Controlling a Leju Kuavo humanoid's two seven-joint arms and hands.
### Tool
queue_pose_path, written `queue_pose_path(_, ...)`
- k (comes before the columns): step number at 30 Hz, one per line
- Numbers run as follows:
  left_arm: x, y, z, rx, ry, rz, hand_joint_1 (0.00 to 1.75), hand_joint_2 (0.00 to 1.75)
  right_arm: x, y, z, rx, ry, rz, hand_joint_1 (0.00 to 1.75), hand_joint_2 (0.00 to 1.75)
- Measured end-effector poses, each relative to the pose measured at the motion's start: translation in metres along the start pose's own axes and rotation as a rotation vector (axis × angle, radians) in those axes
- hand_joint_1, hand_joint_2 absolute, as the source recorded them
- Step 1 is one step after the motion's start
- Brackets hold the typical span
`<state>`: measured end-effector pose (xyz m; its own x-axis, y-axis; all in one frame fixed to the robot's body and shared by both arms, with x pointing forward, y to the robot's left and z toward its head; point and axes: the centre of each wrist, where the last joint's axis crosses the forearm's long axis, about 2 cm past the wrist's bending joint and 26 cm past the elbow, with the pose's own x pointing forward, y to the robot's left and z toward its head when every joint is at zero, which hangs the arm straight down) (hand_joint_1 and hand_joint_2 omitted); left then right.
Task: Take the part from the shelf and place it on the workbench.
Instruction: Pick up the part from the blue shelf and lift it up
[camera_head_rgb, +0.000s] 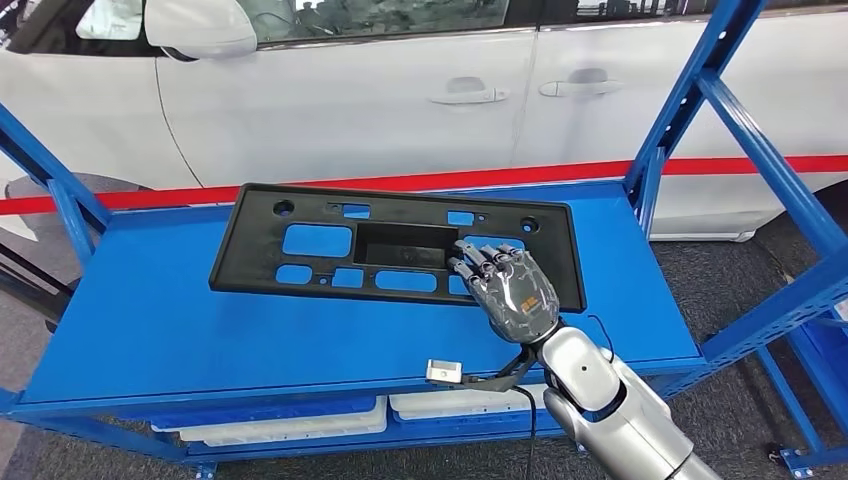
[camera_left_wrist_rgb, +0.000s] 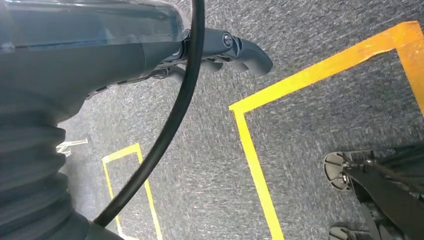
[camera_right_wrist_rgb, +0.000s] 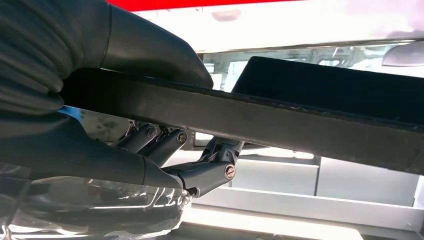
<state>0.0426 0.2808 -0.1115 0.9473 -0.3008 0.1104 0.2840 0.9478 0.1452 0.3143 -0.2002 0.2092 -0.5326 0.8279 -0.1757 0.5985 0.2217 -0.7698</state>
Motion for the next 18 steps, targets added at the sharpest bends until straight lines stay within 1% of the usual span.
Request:
queue_pose_path(4,-0.001,0.001,0.0,-0.005,0.003,0.01,0.0,1.75,0.002,0.002,-0.001,0.012,-0.01,-0.002,1.69,1.75)
queue_pose_path(7,-0.004,0.009,-0.001,-0.014,0.007,0.045,0.0,1.75,0.013,0.004,-0.011,0.016,-0.041,-0.022,1.69,1.75)
queue_pose_path(9,-0.008,0.022,-0.003,-0.012,0.009,0.086,0.0,1.75,0.03,0.006,-0.03,0.002,-0.07,-0.057,1.69,1.75)
queue_pose_path(11,-0.012,0.036,-0.004,-0.005,0.013,0.128,0.0,1.75,0.052,0.007,-0.053,-0.016,-0.101,-0.103,1.69,1.75)
queue_pose_path(14,-0.016,0.049,-0.004,0.008,0.021,0.16,0.0,1.75,0.081,0.005,-0.084,-0.036,-0.148,-0.152,1.69,1.75)
queue_pose_path(16,-0.018,0.053,-0.004,0.013,0.026,0.167,0.0,1.75,0.092,0.004,-0.096,-0.042,-0.171,-0.166,1.69,1.75)
queue_pose_path(18,-0.021,0.054,-0.004,0.017,0.034,0.171,0.0,1.75,0.098,0.004,-0.101,-0.04,-0.186,-0.174,1.69,1.75)
